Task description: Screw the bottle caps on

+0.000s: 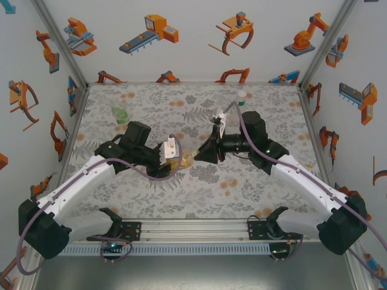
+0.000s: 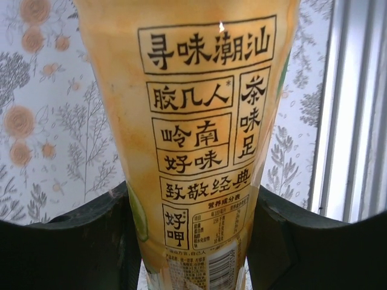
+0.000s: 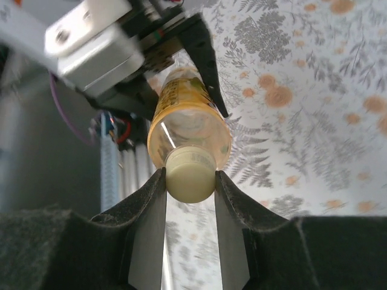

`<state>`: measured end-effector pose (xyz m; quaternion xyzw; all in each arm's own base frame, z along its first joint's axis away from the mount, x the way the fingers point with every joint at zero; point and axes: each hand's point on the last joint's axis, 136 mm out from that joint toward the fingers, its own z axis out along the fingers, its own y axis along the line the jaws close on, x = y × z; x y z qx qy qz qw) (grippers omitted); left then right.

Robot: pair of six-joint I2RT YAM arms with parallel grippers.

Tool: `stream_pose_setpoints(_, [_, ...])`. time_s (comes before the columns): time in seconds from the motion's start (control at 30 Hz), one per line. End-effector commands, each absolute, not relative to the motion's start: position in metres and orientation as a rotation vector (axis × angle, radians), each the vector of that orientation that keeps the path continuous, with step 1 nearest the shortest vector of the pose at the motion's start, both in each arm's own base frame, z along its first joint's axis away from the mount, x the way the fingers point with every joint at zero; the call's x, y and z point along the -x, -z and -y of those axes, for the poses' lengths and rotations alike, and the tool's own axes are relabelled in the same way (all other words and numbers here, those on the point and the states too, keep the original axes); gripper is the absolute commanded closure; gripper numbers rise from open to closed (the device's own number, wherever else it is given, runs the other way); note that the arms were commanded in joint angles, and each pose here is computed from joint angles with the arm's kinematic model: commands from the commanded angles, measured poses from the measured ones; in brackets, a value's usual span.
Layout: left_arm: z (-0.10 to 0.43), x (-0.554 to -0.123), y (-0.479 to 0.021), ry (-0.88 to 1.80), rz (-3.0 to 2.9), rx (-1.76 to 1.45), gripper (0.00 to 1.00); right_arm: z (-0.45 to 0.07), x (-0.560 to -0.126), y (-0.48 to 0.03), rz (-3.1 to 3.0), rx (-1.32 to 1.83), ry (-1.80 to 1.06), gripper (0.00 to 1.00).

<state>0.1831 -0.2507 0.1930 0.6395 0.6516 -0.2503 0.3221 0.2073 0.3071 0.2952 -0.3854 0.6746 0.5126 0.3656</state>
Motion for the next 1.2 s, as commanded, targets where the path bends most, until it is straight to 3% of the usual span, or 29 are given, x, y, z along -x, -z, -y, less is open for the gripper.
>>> stream_pose_setpoints(0.0, [0.256,-0.207,-0.216,0.561,-1.654,-1.570,1.00,-0.310,-0.227,-0.301,-1.902,0.555,-1.526,1.00])
stream_pose_setpoints(0.3, [0.254,-0.215,-0.219,0.509,-1.652,-1.525,1.00,-0.307,-0.242,-0.271,-2.209,-0.033,-1.728,1.00])
stream_pose_setpoints(0.43, [0.253,-0.215,-0.222,0.504,-1.642,-1.512,1.00,-0.300,-0.239,-0.244,-2.401,-0.183,-1.669,1.00])
stream_pose_setpoints(0.8, [0.258,-0.207,-0.224,0.563,-1.610,-1.535,1.00,-0.294,-0.239,-0.254,-2.399,-0.042,-1.543,1.00])
stream_pose_setpoints(0.9, [0.260,-0.200,-0.225,0.602,-1.587,-1.557,1.00,-0.292,-0.238,-0.267,-2.353,0.114,-1.472,0.91])
stream_pose_setpoints(1.03, [0.265,-0.190,-0.229,0.674,-1.546,-1.585,1.00,-0.290,-0.235,-0.290,-2.226,0.314,-1.417,0.61])
stream_pose_setpoints(1.17, [0.266,-0.182,-0.229,0.715,-1.528,-1.611,1.00,-0.289,-0.226,-0.313,-2.075,0.532,-1.364,0.50])
